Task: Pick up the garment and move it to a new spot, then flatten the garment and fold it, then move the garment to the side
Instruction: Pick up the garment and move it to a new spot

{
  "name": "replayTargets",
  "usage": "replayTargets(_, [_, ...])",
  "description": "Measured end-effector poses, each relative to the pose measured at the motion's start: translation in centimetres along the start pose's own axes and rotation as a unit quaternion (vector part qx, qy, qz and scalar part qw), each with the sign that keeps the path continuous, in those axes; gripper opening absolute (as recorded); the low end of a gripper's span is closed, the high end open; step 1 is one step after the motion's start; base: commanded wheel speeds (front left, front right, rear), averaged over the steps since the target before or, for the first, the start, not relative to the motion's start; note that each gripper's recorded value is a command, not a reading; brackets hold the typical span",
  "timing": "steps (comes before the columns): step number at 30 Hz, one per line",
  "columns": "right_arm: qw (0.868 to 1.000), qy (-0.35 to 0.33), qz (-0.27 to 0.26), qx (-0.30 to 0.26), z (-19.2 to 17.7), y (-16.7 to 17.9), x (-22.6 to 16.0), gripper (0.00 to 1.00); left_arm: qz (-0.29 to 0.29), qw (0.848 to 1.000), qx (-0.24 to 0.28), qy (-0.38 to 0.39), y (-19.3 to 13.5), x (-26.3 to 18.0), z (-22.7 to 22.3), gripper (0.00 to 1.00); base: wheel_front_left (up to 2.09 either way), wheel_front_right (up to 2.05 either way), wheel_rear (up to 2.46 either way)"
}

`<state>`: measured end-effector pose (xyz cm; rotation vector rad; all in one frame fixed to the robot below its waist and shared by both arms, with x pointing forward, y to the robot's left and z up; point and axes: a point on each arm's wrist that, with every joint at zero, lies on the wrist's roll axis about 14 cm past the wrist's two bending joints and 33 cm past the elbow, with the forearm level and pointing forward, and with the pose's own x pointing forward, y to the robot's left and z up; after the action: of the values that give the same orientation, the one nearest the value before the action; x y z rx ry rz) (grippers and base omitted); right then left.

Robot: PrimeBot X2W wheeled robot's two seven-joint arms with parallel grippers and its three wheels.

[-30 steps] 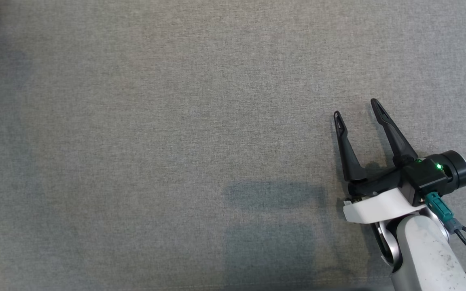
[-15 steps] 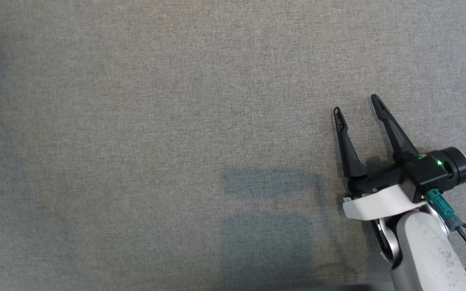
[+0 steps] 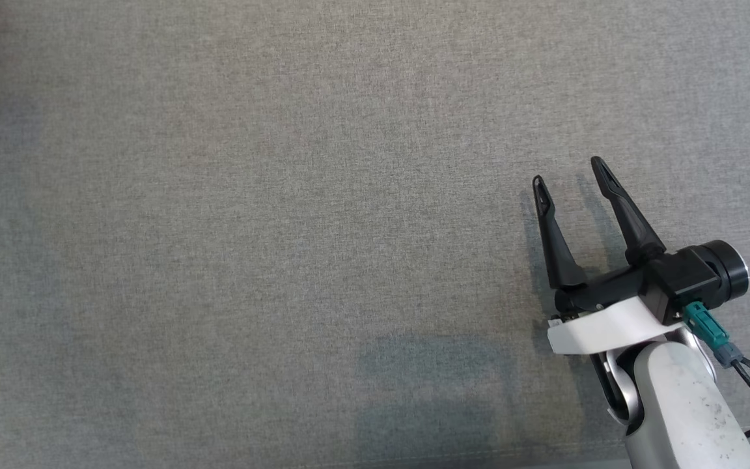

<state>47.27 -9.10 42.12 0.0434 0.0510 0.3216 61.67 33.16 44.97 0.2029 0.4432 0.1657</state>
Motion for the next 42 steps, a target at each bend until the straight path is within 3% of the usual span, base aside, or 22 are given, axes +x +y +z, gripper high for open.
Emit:
replayTargets(3, [1.000,-0.010,-0.002,0.002,1.1,0.0,-0.3,1.00,-0.007,0.999,-0.024,-0.027,-0.1,-0.7,2.4,0.00,0.00,0.00,0.00])
replayTargets(9, [0.999,-0.034,-0.009,0.009,3.5,-0.1,-1.3,1.00,-0.025,0.995,-0.024,-0.094,-0.7,-3.0,8.5,0.00,0.00,0.00,0.00])
replayTargets(15, [0.998,-0.050,-0.020,0.011,5.5,-0.2,-3.2,1.00,-0.064,0.981,-0.025,-0.183,-3.3,-6.7,15.8,0.00,0.00,0.00,0.00])
replayTargets(26, [0.995,-0.089,-0.043,0.012,9.0,-1.0,-6.2,1.00,-0.203,0.923,-0.036,-0.324,-12.7,-16.9,26.5,0.00,0.00,0.00,0.00])
replayTargets(34, [0.992,-0.103,-0.067,0.011,10.2,-2.2,-7.8,1.00,-0.339,0.878,-0.062,-0.333,-22.2,-22.8,26.1,0.00,0.00,0.00,0.00])
replayTargets(42, [0.990,-0.106,-0.087,0.014,10.4,-3.3,-9.1,1.00,-0.429,0.839,-0.067,-0.329,-28.9,-27.0,25.3,0.00,0.00,0.00,0.00])
